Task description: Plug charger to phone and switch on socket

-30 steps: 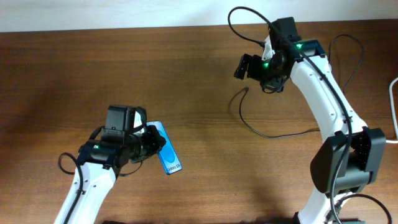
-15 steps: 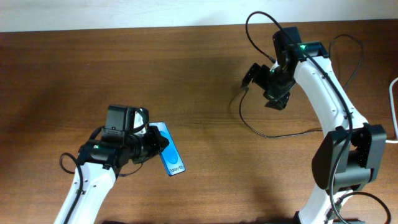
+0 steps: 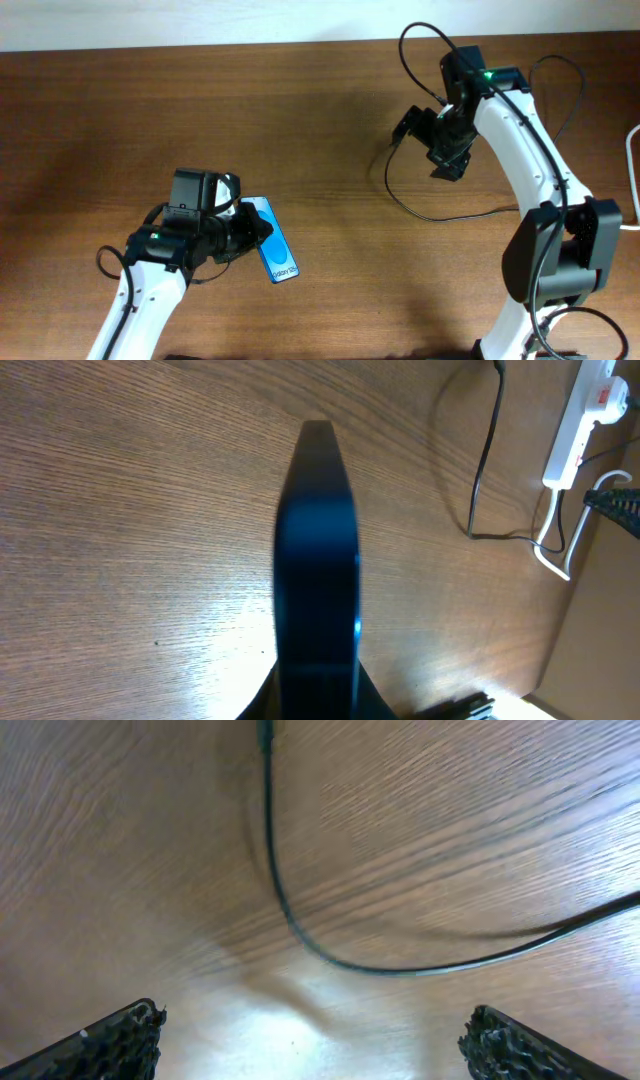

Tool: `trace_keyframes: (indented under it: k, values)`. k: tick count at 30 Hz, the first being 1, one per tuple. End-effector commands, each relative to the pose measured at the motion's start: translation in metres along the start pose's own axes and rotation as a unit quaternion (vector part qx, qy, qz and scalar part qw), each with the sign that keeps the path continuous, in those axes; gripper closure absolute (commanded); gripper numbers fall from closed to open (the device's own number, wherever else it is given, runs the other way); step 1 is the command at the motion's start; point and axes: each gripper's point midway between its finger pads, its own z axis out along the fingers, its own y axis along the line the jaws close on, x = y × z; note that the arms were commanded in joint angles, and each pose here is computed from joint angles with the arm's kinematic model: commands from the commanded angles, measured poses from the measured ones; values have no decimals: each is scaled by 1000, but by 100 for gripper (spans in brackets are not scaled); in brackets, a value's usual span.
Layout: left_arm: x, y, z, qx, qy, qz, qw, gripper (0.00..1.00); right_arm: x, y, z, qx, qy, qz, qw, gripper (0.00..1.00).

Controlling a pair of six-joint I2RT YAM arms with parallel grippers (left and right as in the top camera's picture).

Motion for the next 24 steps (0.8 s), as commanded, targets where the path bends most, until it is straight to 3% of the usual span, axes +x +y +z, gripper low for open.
trace_keyframes:
  k: [1, 10, 14, 20, 24]
  values:
    - [0, -7, -3, 16, 2, 10, 1000, 100, -21, -29, 16, 26, 10, 49, 998, 2]
    - [3, -5, -3, 12, 7, 7, 1000, 100, -35, -73, 11, 43, 40, 82, 995, 2]
    - [3, -4, -3, 11, 8, 6, 1000, 100, -31, -71, 25, 20, 55, 82, 995, 8]
    - [8, -1, -3, 4, 17, 0, 1000, 100, -38, -43, 45, -76, 58, 68, 993, 10]
    - [8, -1, -3, 4, 17, 0, 1000, 100, -49, -36, 45, -91, 36, 70, 993, 10]
